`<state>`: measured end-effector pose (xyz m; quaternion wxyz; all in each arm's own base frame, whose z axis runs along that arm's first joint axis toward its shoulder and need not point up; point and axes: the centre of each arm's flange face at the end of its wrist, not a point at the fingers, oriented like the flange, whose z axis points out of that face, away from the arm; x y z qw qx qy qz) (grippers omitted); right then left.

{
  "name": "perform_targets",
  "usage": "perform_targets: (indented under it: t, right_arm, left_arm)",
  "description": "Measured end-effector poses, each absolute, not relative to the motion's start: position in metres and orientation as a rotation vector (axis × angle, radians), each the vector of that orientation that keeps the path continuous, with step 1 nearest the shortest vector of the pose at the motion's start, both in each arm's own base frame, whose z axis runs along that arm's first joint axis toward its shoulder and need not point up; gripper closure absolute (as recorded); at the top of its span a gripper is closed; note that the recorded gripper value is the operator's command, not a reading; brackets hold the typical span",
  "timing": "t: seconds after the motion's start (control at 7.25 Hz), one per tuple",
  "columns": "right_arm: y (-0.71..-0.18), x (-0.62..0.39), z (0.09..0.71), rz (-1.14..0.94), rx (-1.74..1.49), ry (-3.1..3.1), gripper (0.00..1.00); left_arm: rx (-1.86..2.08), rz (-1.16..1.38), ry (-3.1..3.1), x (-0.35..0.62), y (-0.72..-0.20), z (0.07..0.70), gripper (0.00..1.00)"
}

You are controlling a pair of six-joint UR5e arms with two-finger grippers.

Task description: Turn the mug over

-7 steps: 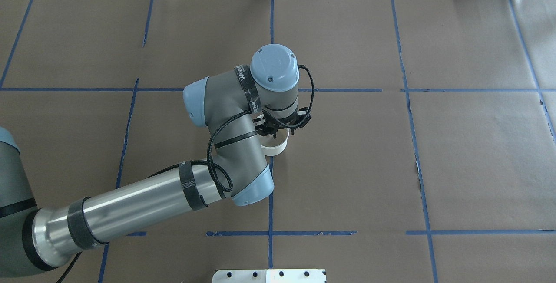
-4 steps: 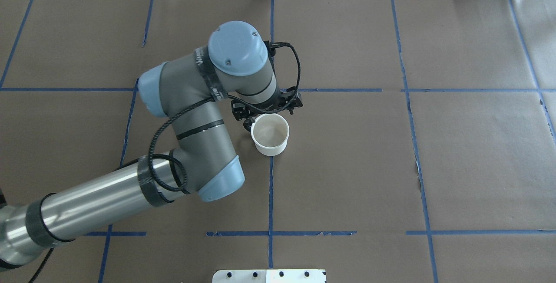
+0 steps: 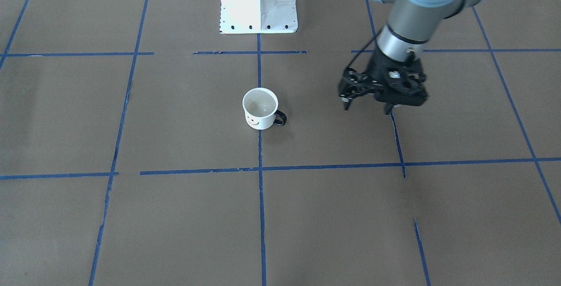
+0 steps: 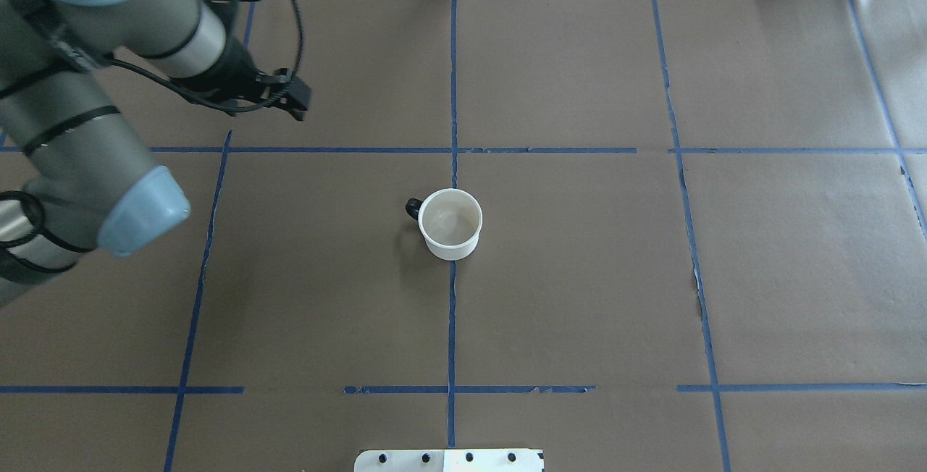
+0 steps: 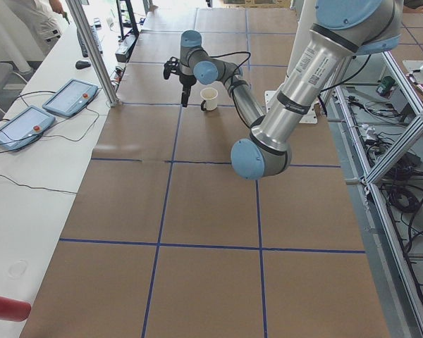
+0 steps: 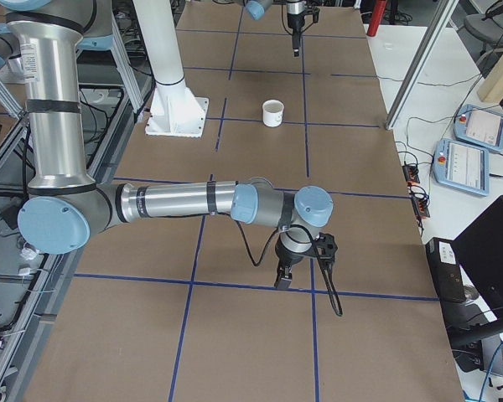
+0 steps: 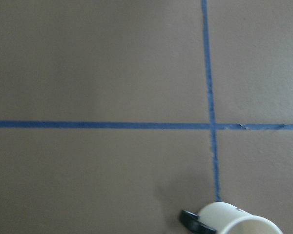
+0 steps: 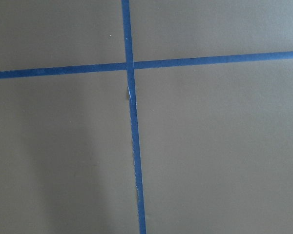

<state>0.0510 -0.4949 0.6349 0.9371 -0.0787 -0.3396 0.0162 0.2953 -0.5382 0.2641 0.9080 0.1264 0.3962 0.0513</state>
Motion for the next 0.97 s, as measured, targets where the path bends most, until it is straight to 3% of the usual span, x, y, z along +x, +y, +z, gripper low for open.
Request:
perform_targets:
  t: [0.41, 0.69, 0.97]
  right_arm:
    - [-0.495, 0.051, 0.635, 0.033, -0.161, -0.694, 0.00]
    - [-0.495, 0.051, 0.635, 0.033, -0.160, -0.694, 0.00]
    - [-0.495, 0.051, 0.635, 0.033, -0.160, -0.694, 0.00]
  left_arm:
    - [0.282, 0.262, 0.619, 0.074, -0.573, 0.445, 0.00]
    - [0.182, 0.138, 0.682, -0.030, -0.535, 0.542, 0.00]
    - [0.131, 0.110, 0.755, -0.066, -0.496, 0.597, 0.00]
